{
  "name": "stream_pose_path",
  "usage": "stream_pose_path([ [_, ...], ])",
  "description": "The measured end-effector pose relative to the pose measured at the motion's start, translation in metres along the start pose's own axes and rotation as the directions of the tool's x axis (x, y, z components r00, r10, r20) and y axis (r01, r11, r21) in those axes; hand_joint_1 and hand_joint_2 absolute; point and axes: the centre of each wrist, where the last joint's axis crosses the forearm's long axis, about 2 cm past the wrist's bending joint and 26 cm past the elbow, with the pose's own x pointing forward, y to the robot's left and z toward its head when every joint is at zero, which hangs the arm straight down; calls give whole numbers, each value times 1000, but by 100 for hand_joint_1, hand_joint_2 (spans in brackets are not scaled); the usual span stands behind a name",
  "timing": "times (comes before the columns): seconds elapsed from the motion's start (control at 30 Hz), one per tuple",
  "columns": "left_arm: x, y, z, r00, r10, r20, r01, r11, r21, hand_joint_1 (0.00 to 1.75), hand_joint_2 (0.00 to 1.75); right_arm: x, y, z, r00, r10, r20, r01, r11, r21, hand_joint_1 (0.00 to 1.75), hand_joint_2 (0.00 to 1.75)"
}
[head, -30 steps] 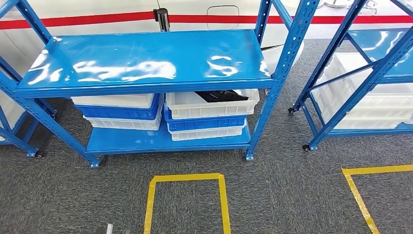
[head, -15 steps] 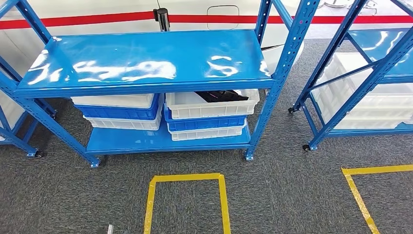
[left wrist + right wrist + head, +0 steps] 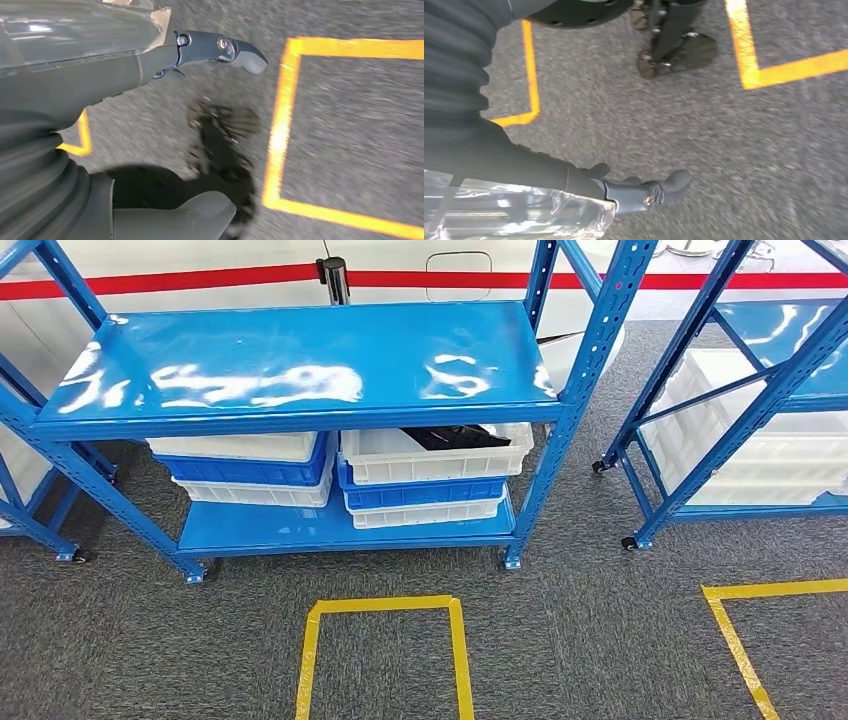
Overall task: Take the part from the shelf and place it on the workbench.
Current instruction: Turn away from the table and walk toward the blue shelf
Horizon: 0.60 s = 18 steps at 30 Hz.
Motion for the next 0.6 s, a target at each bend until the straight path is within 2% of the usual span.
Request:
stream_pose_path([
  [0.03,-3,3,1,1000,-14,-17,14,1000,0,0,175,-3,-2,0,1000,1,-12,-1,1000,11,0,131],
  [0.13,-9,10,4,997,-55,-62,55,999,-2,0,44,-9,-6,2,999,6,-46,-3,999,49,0,0],
  [0.17,-10,13,5,995,-68,-77,68,998,-4,0,0,-11,-8,2,998,8,-57,-5,998,61,0,0],
  [0.6,-36,32,22,932,-234,-276,227,972,-58,0,0,-34,-24,9,977,75,-200,-24,968,248,0,0],
])
